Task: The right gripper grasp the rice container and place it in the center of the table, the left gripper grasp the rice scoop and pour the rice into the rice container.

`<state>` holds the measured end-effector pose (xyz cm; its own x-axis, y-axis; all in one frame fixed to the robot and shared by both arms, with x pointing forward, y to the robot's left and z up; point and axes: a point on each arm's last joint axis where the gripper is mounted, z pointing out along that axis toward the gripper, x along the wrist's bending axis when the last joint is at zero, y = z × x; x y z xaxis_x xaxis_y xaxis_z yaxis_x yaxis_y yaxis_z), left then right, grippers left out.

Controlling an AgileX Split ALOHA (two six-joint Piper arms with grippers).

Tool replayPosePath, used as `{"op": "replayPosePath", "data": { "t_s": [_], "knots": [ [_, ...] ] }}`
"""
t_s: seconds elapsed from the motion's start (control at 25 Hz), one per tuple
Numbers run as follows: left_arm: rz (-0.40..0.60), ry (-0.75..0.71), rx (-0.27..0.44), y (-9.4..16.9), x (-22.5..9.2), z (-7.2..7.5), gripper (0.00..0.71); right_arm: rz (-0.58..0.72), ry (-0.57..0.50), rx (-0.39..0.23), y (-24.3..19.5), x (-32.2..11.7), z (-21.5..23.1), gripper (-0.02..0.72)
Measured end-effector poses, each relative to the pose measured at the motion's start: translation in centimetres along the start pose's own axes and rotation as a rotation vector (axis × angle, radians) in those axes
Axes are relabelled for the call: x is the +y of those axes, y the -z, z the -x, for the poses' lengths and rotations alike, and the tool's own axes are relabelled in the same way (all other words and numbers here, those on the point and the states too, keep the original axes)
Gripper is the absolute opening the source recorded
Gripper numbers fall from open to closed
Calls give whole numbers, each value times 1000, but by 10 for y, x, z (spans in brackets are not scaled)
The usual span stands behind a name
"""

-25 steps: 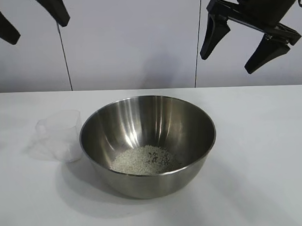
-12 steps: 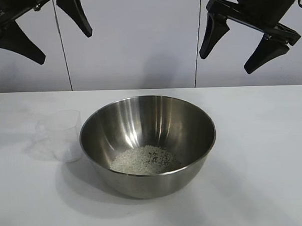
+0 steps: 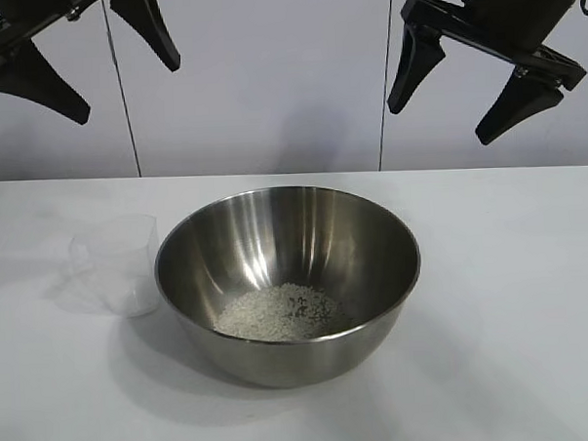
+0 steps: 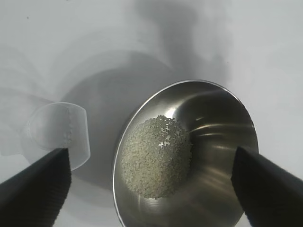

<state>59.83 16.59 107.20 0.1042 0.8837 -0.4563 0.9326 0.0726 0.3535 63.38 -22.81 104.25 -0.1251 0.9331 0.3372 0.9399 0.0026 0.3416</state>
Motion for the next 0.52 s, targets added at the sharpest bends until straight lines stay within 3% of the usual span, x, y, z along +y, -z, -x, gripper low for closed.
{"op": "replayPosePath", "data": {
  "t_s": [0.52],
  "knots": [
    [2, 0, 0, 0, 0, 0, 659, 2, -6, 1, 0, 0, 0, 661]
  ]
}}
